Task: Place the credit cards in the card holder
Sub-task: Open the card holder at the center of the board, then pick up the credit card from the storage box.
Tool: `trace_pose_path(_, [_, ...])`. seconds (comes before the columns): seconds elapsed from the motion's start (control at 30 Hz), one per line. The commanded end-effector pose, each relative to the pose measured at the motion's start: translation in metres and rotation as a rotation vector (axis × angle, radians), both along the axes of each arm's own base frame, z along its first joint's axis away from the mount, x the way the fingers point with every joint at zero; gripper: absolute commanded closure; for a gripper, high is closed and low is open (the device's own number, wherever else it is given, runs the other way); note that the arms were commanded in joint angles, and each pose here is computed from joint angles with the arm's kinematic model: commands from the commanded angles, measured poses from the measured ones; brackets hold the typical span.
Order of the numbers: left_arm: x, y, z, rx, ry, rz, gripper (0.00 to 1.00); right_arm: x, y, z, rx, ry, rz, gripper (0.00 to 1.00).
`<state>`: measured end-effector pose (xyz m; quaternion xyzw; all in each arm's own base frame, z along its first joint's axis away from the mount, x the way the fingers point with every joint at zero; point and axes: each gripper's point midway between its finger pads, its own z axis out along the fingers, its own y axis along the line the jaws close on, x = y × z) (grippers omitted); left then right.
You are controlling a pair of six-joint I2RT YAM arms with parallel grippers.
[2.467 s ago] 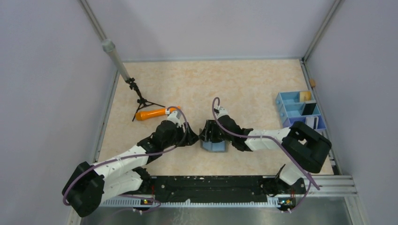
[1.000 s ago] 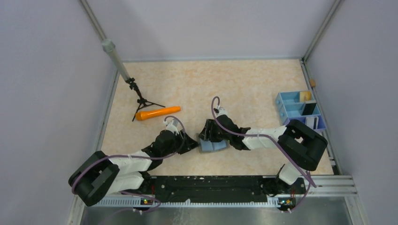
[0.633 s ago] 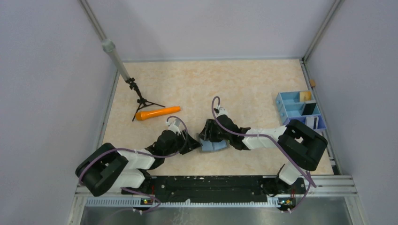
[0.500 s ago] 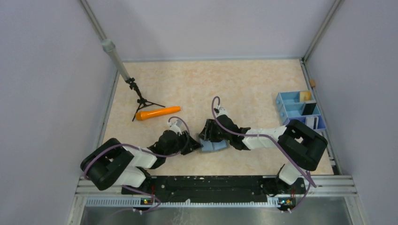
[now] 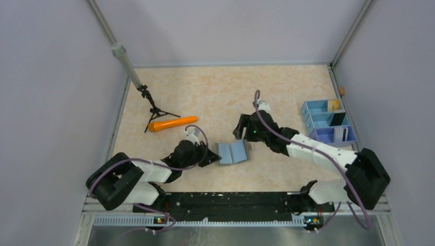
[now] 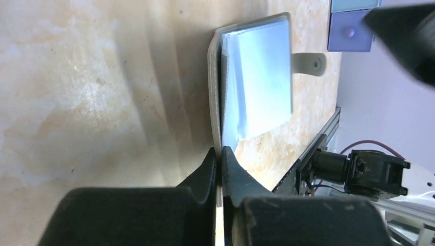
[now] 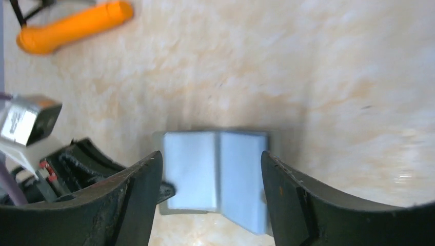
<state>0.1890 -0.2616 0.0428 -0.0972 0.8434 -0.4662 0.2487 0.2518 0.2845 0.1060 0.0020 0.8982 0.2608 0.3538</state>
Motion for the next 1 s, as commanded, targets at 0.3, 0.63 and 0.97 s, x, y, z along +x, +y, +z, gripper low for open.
trace_pose_path(0.3, [0.024,0.021,0.029,0.221,-0.166,0.001,1.0,0.059,-0.255,0.093,-0.405,-0.042,-0.62,0.21])
trace_pose_path(0.63, [0.019,0.014,0.028,0.201,-0.161,-0.07,1.0,0.04,-0.396,0.106,-0.461,-0.03,-1.142,0.19])
trace_pose_path(0.97, [0.022,0.027,0.026,0.27,-0.157,-0.074,1.0,0.016,-0.459,0.07,-0.33,0.009,-1.356,0.17])
